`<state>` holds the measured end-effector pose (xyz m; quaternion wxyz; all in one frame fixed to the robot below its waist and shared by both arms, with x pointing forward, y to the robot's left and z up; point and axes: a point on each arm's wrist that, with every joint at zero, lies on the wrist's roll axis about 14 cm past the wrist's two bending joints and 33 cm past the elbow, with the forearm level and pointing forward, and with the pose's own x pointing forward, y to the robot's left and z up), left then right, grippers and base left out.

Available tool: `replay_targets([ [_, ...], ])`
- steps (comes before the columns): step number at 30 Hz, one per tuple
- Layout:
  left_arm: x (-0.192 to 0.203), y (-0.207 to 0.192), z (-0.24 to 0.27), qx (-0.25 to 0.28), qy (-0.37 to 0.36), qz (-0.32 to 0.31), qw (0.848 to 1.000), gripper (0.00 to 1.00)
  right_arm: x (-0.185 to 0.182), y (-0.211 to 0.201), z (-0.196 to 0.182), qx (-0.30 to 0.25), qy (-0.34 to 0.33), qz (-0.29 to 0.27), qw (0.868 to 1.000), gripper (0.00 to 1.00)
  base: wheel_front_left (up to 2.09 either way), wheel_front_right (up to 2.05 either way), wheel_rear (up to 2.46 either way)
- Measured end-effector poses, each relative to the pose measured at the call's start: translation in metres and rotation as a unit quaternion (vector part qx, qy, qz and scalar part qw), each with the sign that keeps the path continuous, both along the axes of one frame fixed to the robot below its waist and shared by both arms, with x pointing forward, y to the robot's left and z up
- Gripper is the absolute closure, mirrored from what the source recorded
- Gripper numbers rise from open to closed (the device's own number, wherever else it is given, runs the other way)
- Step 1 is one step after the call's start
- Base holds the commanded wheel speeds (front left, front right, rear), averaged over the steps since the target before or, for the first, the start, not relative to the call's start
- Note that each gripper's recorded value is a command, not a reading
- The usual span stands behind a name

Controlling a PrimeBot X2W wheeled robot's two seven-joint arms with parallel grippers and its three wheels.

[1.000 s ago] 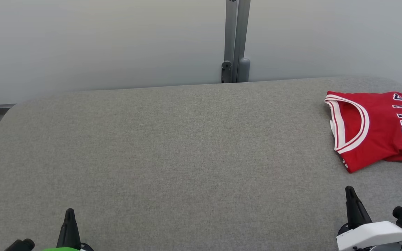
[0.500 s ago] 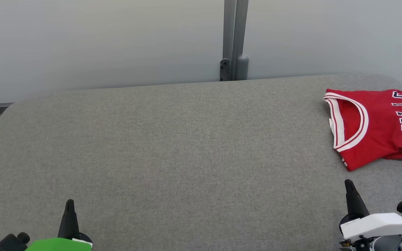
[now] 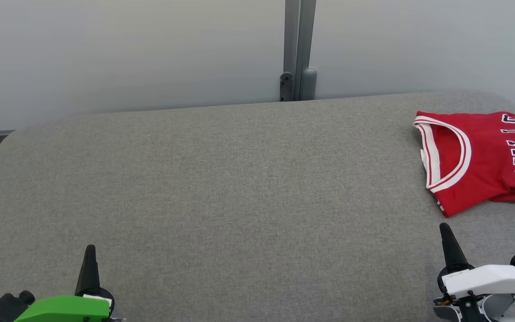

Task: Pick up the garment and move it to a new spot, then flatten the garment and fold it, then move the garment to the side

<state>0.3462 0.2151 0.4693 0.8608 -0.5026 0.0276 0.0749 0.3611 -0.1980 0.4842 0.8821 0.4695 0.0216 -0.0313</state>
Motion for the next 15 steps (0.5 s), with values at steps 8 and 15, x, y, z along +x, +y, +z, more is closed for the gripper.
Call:
replay_targets([
  [8,0.006,-0.002,0.004,-0.042,-0.008,-0.001,0.999,1.00,0.004,0.000,0.003,0.046,-0.004,-0.001,0.999,1.00,0.00,0.00,0.00],
  [15,0.011,-0.004,0.008,-0.074,-0.017,-0.005,0.997,1.00,0.008,0.000,0.006,0.082,-0.008,-0.002,0.997,1.00,0.00,0.00,0.00],
])
